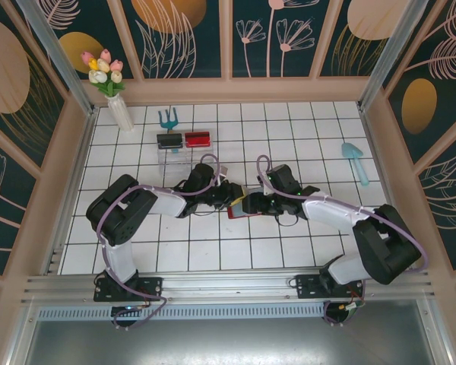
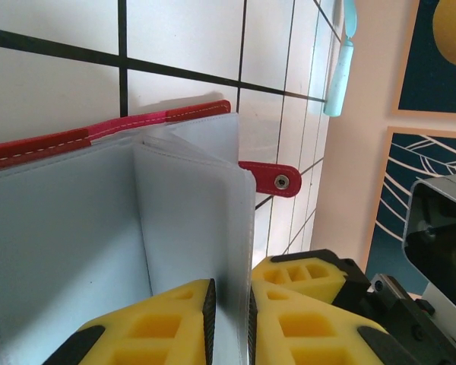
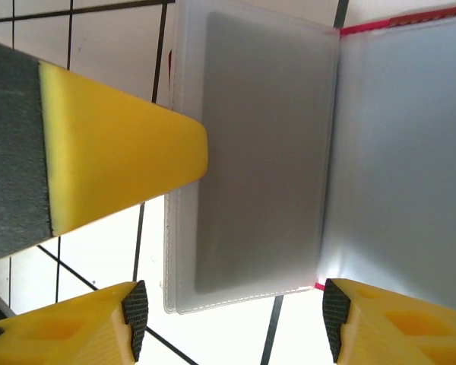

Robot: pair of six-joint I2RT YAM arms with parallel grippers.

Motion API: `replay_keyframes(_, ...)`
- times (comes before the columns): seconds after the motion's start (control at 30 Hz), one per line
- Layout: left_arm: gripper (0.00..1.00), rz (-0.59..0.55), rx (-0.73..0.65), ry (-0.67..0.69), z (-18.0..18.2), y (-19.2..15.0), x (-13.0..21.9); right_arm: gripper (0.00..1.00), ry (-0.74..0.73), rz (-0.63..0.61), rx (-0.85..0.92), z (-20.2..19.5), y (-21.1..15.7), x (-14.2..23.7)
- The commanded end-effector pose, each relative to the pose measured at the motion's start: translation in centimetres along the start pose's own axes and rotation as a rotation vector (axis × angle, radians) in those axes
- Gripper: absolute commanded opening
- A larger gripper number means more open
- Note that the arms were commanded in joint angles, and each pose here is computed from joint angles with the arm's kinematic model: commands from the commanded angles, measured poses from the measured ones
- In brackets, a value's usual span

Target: Take the credit cards out of the card holder

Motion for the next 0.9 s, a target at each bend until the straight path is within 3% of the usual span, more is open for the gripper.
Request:
replay_keyframes(0.0, 0.22, 0.012, -0.022, -0.03, -1.0, 0.1, -0.4, 0.68, -0.056, -0.059, 0.039, 0.0, 0.3, 1.1)
replay_keyframes(0.33, 0.24, 0.022, -0.03, -0.04, -1.6, 0.3, -0.9, 0.71, -0.099, -0.032, 0.066, 0.0, 0.3, 0.3)
replay_keyframes(0.7, 0.24, 0.021, -0.026, -0.03, -1.2, 0.2, -0.8, 0.65, -0.183, -0.047, 0.008, -1.8, 0.3, 0.6)
replay_keyframes(0.87, 0.33, 0.012, -0.044, -0.012, -1.3, 0.1, -0.4, 0.62, -0.208, -0.036, -0.032, -3.0, -0.1, 0.7)
Point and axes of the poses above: each hand's point on the last joint's axis, 136 mm out from that joint toward the fingers, its own x axis back along the fingers, its own z axis along the line the jaws close on, y = z × x, the point moved 5 cm from there along x, back along the fingers, and after that the axes turned 12 degrees about x, right-handed, at the moved point
